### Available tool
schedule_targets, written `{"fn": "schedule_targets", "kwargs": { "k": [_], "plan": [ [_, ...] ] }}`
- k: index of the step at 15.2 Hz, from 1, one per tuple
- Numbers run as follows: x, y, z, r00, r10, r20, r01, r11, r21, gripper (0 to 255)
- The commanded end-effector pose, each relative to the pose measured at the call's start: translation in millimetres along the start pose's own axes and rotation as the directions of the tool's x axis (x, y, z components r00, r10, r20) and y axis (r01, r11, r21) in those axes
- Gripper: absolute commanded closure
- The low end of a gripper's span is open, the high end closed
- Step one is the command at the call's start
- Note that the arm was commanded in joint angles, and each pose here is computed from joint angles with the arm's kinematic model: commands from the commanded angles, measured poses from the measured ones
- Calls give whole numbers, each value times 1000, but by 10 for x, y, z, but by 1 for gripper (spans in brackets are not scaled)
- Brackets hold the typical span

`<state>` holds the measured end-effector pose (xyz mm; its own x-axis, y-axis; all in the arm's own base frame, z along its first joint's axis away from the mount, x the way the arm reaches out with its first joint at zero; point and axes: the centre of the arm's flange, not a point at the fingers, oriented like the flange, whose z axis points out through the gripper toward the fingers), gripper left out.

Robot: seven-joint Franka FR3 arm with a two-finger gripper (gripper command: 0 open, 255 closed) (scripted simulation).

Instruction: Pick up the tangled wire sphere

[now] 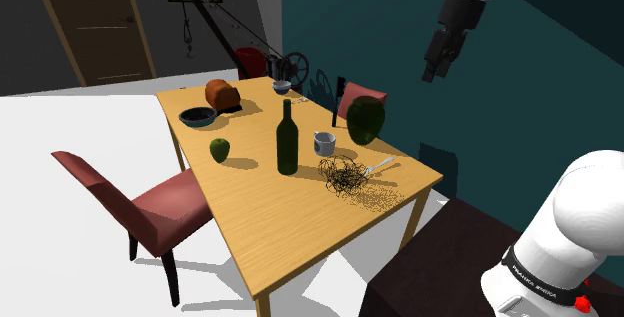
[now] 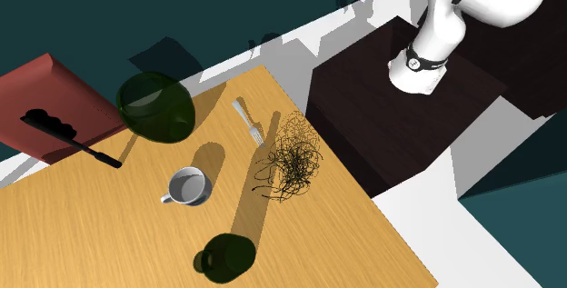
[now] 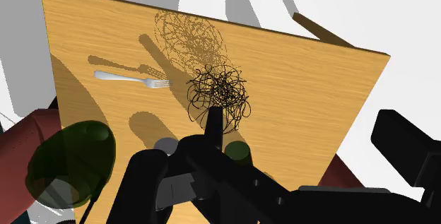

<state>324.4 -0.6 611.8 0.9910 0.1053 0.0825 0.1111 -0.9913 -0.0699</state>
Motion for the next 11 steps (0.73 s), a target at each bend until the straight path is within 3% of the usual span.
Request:
{"fn": "schedule_targets", "kwargs": {
  "k": [1, 11],
  "plan": [
    [0, 0, 0, 1000, 0, 0, 0, 1000, 0, 0],
    [961, 343, 986, 996, -48, 69, 43, 997, 65, 0]
  ]
}}
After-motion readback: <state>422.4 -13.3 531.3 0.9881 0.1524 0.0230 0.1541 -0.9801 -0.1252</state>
